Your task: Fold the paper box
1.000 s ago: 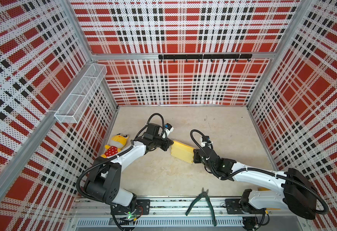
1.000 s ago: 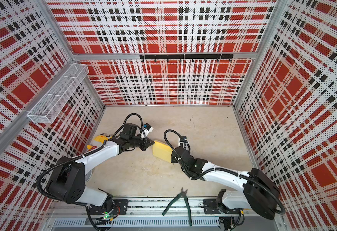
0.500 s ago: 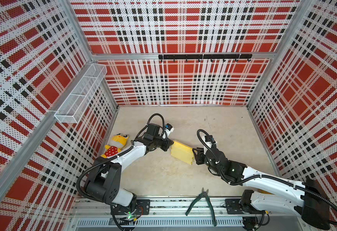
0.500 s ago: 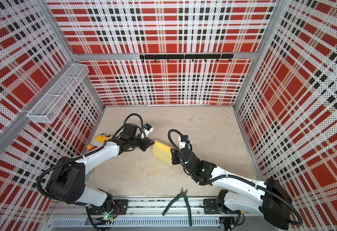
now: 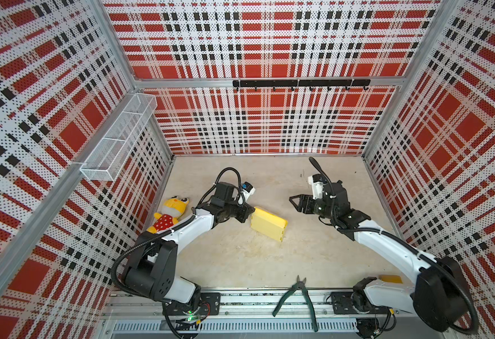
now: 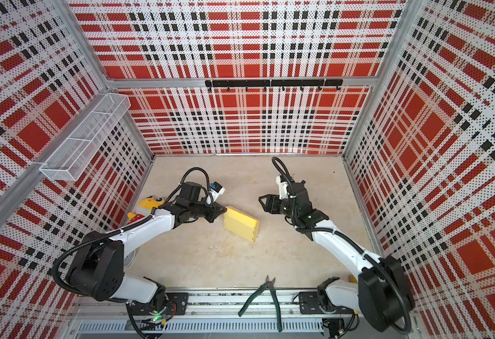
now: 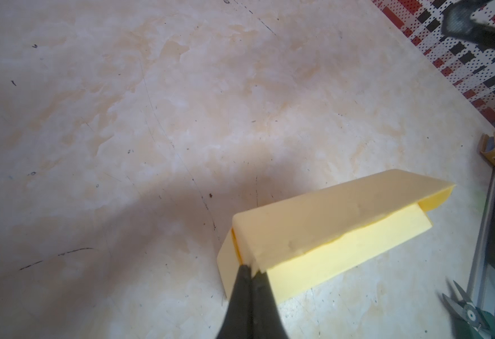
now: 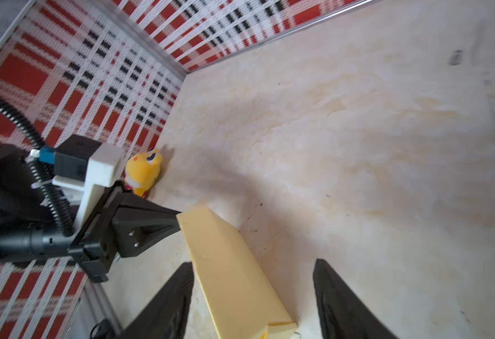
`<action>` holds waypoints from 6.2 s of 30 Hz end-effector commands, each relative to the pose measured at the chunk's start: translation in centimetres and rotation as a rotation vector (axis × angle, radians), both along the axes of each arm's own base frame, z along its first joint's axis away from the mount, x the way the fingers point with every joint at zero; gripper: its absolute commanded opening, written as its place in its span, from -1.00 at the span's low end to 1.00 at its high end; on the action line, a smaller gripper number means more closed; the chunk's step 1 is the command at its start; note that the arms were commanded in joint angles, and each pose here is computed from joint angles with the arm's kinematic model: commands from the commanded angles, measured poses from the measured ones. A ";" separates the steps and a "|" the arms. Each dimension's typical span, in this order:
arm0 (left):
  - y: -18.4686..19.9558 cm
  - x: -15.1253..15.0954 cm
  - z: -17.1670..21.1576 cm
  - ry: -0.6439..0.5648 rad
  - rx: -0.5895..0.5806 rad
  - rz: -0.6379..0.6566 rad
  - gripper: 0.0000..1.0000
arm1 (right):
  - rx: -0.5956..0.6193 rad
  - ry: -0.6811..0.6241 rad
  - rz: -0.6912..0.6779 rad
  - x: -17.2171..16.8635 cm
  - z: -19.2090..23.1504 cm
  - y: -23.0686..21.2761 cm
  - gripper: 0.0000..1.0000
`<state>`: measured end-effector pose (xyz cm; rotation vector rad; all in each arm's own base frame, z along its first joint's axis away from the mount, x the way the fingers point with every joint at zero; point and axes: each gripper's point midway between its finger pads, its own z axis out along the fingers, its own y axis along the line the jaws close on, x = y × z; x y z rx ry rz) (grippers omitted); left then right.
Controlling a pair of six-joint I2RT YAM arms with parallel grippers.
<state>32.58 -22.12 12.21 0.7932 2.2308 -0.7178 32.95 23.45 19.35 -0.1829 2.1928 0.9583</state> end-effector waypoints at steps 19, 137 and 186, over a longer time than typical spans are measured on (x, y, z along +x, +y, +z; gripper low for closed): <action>1.5 -1.5 -2.0 0.083 0.034 0.032 -1.00 | 0.099 0.202 0.414 -2.2 -5.1 6.0 0.36; 1.3 2.9 1.0 0.279 -0.162 0.207 0.02 | -0.733 -0.013 0.430 -4.5 -10.8 7.2 -0.17; 2.0 1.7 -4.2 0.263 0.054 0.165 -0.02 | -0.602 -0.114 0.348 -4.3 -6.4 7.2 0.43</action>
